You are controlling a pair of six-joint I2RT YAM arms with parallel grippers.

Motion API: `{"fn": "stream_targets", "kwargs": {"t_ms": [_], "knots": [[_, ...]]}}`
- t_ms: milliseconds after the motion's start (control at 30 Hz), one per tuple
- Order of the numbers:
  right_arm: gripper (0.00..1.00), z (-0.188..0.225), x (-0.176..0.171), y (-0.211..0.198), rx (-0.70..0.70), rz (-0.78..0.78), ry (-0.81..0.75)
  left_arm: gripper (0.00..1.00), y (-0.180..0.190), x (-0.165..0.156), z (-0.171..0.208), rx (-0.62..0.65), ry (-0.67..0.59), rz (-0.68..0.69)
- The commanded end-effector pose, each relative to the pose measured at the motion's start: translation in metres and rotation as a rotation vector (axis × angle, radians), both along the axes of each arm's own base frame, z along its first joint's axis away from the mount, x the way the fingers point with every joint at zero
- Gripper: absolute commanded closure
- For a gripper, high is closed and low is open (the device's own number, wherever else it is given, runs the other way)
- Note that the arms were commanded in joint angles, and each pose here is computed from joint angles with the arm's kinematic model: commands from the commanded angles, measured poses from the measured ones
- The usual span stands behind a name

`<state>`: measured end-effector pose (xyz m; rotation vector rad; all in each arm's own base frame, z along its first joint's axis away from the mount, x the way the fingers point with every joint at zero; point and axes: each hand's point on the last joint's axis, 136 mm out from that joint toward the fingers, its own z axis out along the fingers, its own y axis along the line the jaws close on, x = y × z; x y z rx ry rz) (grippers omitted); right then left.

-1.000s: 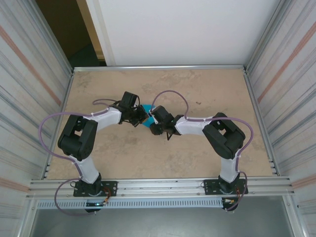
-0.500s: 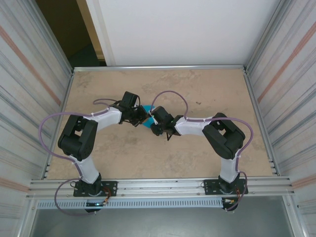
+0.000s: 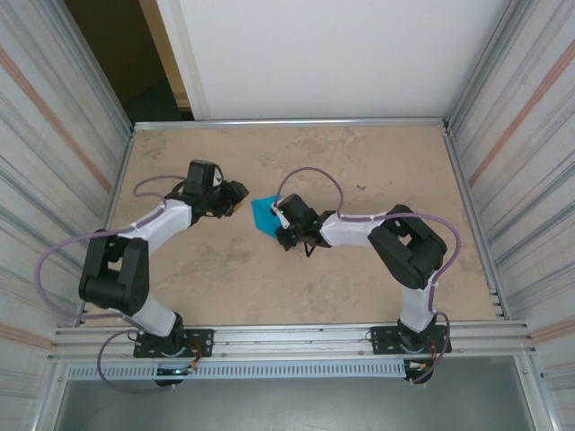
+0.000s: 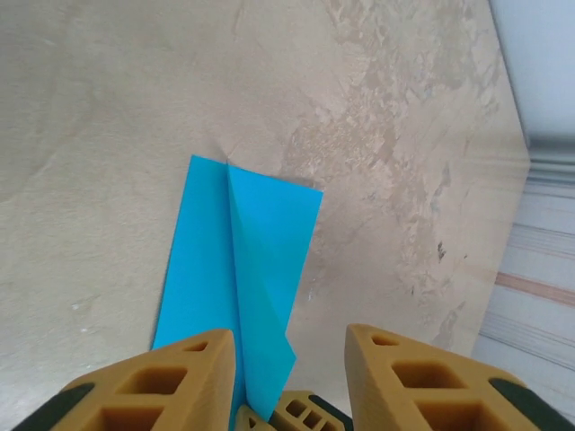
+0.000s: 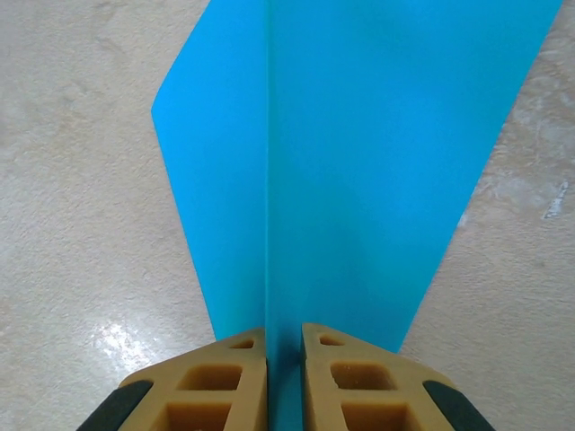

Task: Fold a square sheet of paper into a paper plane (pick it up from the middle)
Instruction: Fourth fold the wing at the center of the table.

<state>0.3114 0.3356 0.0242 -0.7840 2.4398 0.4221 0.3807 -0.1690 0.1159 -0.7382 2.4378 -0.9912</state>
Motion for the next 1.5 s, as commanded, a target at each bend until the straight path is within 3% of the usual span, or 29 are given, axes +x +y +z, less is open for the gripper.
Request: {"fn": "stream_targets", "kwargs": {"t_ms": [0,367,1033,1467], "knots": [[0.86,0.001,-0.003,0.0,0.085,0.001,0.066,0.59,-0.001,-0.009,-0.001,-0.027,-0.05,-0.017],[0.89,0.007,-0.001,-0.007,0.306,-0.019,0.215,0.54,-0.051,-0.023,-0.029,-0.194,-0.097,-0.178],[0.9,0.003,0.001,-0.012,0.406,-0.038,0.319,0.47,-0.088,-0.022,-0.052,-0.168,-0.129,-0.353],[0.9,-0.001,0.002,-0.014,0.41,-0.049,0.332,0.51,-0.089,-0.023,-0.063,-0.103,-0.11,-0.375]]}}
